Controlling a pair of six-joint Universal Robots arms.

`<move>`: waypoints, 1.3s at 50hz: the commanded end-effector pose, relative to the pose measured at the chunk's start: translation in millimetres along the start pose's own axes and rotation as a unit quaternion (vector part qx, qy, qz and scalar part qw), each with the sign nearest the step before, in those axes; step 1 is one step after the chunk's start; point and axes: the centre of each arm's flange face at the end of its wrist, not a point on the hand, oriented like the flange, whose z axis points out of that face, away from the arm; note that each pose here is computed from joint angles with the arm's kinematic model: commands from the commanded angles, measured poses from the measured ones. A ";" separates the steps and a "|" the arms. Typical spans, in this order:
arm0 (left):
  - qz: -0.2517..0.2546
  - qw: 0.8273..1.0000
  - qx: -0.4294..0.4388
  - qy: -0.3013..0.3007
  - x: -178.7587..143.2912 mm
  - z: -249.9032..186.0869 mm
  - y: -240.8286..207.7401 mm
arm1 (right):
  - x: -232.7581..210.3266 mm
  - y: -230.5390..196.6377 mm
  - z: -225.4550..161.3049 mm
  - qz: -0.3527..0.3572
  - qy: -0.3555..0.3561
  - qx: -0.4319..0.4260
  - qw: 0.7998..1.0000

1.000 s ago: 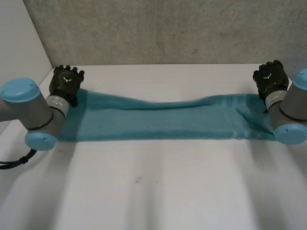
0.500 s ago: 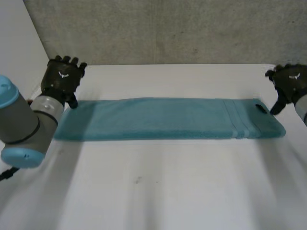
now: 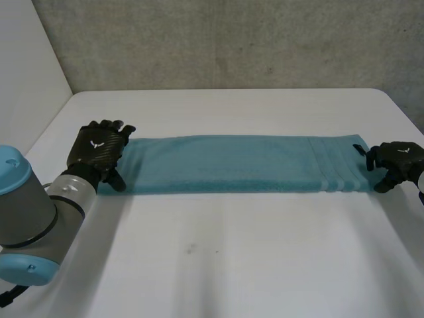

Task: Fold the laundry

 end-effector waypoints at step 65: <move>-0.001 1.000 -0.007 0.006 3.7 -6.3 3.5 | 92.4 16.9 16.7 -0.019 0.201 -0.036 0.979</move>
